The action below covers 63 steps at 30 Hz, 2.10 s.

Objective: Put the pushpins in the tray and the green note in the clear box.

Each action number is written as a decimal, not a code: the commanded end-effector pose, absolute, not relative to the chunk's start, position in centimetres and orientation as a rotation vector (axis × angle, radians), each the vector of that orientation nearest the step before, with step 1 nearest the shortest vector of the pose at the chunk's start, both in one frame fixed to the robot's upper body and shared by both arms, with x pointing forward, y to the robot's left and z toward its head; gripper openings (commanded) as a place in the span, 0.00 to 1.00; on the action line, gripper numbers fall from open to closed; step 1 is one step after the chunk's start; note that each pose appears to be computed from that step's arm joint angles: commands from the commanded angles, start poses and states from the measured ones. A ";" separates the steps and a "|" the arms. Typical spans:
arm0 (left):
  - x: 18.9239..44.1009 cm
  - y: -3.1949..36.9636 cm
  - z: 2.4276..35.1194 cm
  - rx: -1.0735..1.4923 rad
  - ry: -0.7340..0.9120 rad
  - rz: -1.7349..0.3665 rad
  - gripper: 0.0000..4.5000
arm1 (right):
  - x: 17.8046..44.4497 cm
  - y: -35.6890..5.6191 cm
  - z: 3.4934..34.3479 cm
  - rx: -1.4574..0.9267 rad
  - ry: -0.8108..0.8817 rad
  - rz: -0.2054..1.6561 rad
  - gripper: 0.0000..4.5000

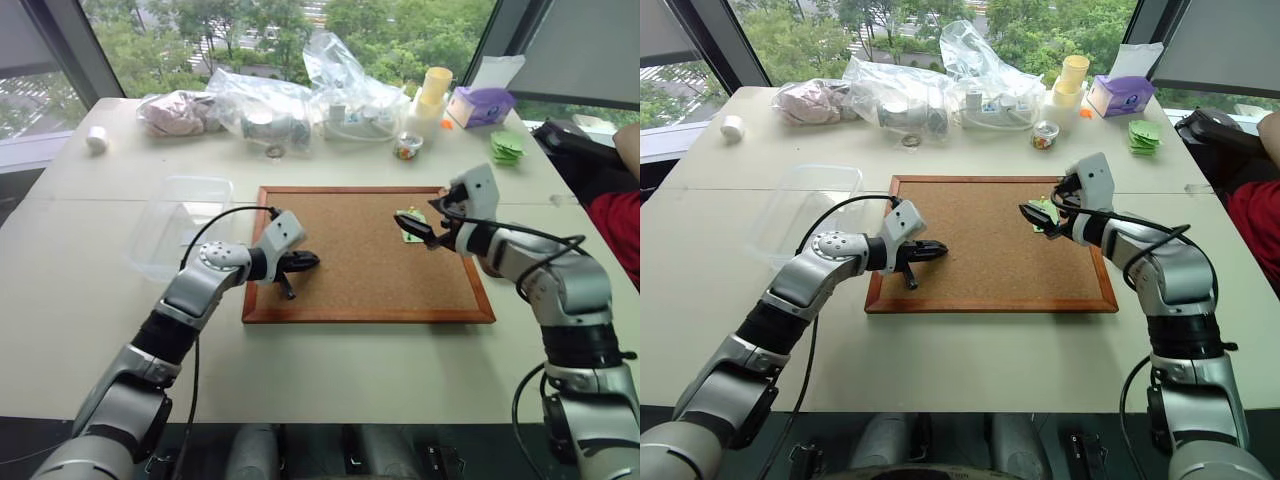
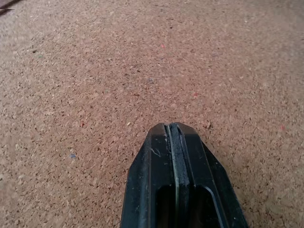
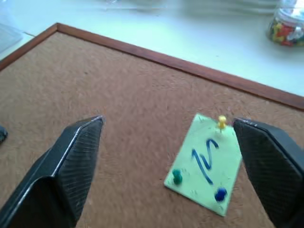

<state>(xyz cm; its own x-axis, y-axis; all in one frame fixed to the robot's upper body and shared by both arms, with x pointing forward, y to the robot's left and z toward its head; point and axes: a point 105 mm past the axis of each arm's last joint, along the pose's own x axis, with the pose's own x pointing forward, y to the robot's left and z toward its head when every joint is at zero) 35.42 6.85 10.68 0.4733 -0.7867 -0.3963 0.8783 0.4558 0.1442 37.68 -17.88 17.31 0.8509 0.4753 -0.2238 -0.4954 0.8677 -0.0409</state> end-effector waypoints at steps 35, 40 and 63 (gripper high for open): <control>33.4 9.1 7.0 0.412 0.447 -1.031 0.00 | 44.4 -18.5 13.1 -0.023 0.256 0.353 0.03; 33.2 9.4 6.6 0.408 0.463 -1.027 0.00 | 44.3 -18.5 13.6 -0.032 0.238 0.362 0.03; 32.8 9.8 5.9 0.408 0.479 -1.028 0.00 | 39.2 -26.6 19.5 -0.004 -0.041 0.029 0.03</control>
